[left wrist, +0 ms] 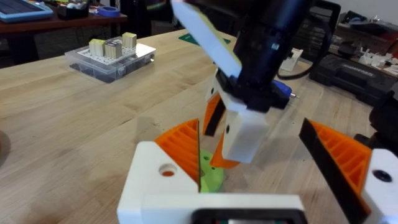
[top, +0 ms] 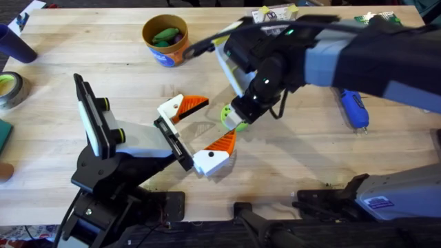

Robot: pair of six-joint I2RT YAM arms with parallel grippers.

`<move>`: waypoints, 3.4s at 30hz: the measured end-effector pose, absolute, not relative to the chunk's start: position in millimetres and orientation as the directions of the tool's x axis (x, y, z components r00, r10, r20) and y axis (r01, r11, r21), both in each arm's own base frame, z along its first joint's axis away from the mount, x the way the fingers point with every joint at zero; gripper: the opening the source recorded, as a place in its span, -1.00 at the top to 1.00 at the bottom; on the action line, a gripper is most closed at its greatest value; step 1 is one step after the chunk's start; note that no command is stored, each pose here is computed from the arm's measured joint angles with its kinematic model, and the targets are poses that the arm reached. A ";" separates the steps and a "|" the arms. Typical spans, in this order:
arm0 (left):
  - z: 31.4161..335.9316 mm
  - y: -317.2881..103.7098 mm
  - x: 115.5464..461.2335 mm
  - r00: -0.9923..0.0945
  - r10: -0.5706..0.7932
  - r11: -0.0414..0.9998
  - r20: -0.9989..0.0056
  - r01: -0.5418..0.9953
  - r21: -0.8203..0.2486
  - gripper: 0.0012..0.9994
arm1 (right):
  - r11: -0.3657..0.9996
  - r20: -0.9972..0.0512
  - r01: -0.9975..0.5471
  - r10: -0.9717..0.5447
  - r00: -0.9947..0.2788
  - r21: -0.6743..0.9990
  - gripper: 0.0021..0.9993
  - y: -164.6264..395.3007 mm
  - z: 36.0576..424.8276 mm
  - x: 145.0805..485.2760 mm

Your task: Pick up the gripper from the table and insert it into the empty holder that is missing its gripper. Then pick up a screw, insert it into the mounting hole, and use the screwdriver to tighten it. Finally, clean up the table by picking up the vegetable and placing it into the bucket.

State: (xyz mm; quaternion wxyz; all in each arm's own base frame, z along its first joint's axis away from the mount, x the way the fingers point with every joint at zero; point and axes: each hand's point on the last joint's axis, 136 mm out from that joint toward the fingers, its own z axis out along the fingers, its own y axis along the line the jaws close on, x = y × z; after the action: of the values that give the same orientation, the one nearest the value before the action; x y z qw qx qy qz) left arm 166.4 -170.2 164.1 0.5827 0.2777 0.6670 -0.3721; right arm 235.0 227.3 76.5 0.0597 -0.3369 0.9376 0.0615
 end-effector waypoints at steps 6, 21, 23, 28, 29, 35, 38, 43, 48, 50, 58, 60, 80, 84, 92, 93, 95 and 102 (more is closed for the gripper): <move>164.5 -170.2 166.5 -0.166 -0.064 0.569 -0.984 0.804 -0.173 -0.98 | 0.759 -0.108 -0.647 -0.638 -0.762 0.078 -0.29 223.6 73.2 223.5; 164.5 -170.2 166.6 -0.167 -0.066 0.569 -0.984 0.803 -0.175 -0.98 | 0.753 -0.262 -0.653 -0.615 -0.744 0.086 -0.29 202.2 144.7 199.8; 164.4 -170.2 166.6 -0.168 -0.065 0.569 -0.984 0.804 -0.175 -0.98 | 0.752 -0.328 -0.653 -0.597 -0.732 0.090 -0.29 200.1 154.6 197.5; 164.4 -170.2 166.6 -0.168 -0.066 0.569 -0.984 0.803 -0.175 -0.98 | 0.754 -0.487 -0.648 -0.529 -0.695 0.106 -0.29 198.0 158.0 195.3; 164.4 -170.2 166.6 -0.168 -0.066 0.569 -0.984 0.803 -0.175 -0.98 | 0.756 -0.501 -0.646 -0.520 -0.692 0.109 -0.29 197.8 152.9 195.3; 164.4 -170.2 166.6 -0.168 -0.066 0.569 -0.984 0.803 -0.175 -0.98 | 0.776 -0.474 -0.617 -0.500 -0.725 0.126 -0.29 197.9 111.0 195.2; 164.4 -170.2 166.6 -0.168 -0.066 0.569 -0.984 0.803 -0.175 -0.98 | 0.781 -0.457 -0.612 -0.501 -0.735 0.127 -0.29 201.4 99.7 199.1; 164.4 -170.2 166.6 -0.168 -0.066 0.569 -0.984 0.803 -0.175 -0.98 | 0.782 -0.464 -0.609 -0.495 -0.735 0.130 -0.29 213.5 87.7 212.2; 164.4 -170.2 166.6 -0.168 -0.066 0.569 -0.984 0.803 -0.175 -0.98 | 0.783 -0.461 -0.609 -0.496 -0.736 0.129 -0.07 221.2 76.2 220.4; 164.5 -170.2 166.6 -0.168 -0.066 0.569 -0.984 0.803 -0.175 -0.98 | 0.787 -0.447 -0.603 -0.496 -0.744 0.130 0.04 221.2 71.0 220.7; 164.4 -170.2 166.6 -0.168 -0.066 0.569 -0.984 0.803 -0.175 -0.98 | 0.794 -0.405 -0.595 -0.506 -0.762 0.128 0.33 220.2 56.5 219.6; 164.5 -170.2 166.6 -0.168 -0.066 0.569 -0.984 0.803 -0.175 -0.98 | 0.795 -0.400 -0.594 -0.507 -0.764 0.126 0.34 220.2 54.2 220.0; 164.4 -170.2 166.6 -0.168 -0.066 0.569 -0.984 0.803 -0.175 -0.98 | 0.804 -0.403 -0.583 -0.499 -0.767 0.115 0.99 220.3 51.3 226.5; 164.4 -170.2 166.6 -0.168 -0.066 0.569 -0.984 0.803 -0.175 -0.98 | 0.815 -0.406 -0.568 -0.483 -0.776 0.116 0.99 216.6 52.7 231.5; 164.4 -170.2 166.6 -0.168 -0.066 0.569 -0.984 0.803 -0.175 -0.98 | 0.814 -0.384 -0.574 -0.503 -0.774 0.090 0.99 207.7 79.9 235.2; 164.4 -170.2 166.6 -0.168 -0.066 0.569 -0.984 0.803 -0.175 -0.98 | 0.810 -0.385 -0.580 -0.510 -0.770 0.087 0.99 208.4 89.7 236.1; 164.4 -170.2 166.6 -0.168 -0.066 0.569 -0.984 0.803 -0.175 -0.98 | 0.803 -0.403 -0.591 -0.515 -0.757 0.083 0.99 212.5 110.9 240.9; 164.4 -170.2 166.6 -0.168 -0.066 0.569 -0.984 0.803 -0.175 -0.98 | 0.780 -0.487 -0.621 -0.516 -0.705 0.073 0.99 225.5 181.7 255.8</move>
State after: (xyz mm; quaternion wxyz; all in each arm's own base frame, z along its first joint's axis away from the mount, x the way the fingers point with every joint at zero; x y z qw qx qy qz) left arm 166.6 -170.2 164.4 0.5827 0.2764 0.6671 -0.3728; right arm 255.8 225.5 181.7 0.2263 -0.3105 0.9159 0.1167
